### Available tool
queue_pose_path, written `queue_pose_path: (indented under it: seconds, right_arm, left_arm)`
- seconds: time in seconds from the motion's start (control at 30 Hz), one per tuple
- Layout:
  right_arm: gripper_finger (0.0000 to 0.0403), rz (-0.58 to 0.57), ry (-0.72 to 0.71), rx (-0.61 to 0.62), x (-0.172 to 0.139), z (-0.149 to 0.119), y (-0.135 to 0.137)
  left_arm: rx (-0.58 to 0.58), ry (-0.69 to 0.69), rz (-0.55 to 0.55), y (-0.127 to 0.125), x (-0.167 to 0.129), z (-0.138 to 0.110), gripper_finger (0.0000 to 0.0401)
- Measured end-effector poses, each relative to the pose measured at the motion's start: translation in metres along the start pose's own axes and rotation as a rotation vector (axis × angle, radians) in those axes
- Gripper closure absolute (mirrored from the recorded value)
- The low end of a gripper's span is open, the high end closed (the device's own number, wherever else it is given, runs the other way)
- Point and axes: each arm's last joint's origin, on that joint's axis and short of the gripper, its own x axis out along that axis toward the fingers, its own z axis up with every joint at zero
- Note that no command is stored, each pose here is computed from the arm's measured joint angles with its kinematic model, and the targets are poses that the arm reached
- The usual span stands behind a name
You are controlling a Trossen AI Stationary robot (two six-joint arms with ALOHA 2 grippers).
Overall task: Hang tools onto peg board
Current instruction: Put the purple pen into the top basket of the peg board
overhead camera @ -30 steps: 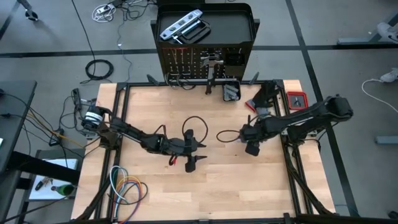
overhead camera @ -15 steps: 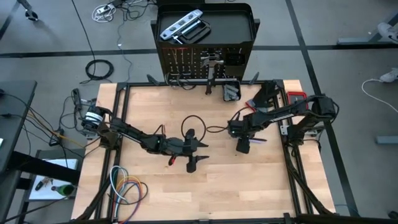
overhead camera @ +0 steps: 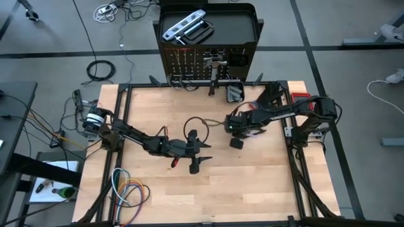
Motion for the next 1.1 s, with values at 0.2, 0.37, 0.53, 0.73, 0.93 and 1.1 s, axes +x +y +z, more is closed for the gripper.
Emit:
queue_pose_path:
  seconds: [0.2, 0.37, 0.53, 0.73, 0.93, 1.1]
  right_arm:
    - [0.0362, 0.014, -0.168, -0.008, -0.04, 0.032, 0.002]
    - [0.0362, 0.091, -0.49, 0.003, -0.089, 0.057, 0.013]
    - [0.0362, 0.235, -0.88, -0.002, -0.13, 0.06, 0.038]
    - [0.0362, 0.273, -1.127, -0.085, -0.141, 0.051, 0.074]
    - [0.0362, 0.292, -1.275, -0.124, -0.147, 0.053, 0.094]
    - [0.0362, 0.26, -1.291, -0.131, -0.151, 0.049, 0.102]
  left_arm:
    - [-0.052, 0.019, 0.003, 0.0, 0.0, -0.002, 0.0172]
    - [-0.1, -0.059, 0.003, 0.001, -0.001, 0.0, 0.0172]
    - [-0.126, -0.206, 0.063, 0.007, -0.013, -0.007, 0.0172]
    - [-0.155, -0.384, 0.091, 0.013, -0.018, 0.008, 0.0172]
    - [-0.085, -0.394, 0.043, 0.006, -0.005, 0.036, 0.0172]
    - [0.007, -0.451, 0.086, 0.004, 0.001, 0.066, 0.0177]
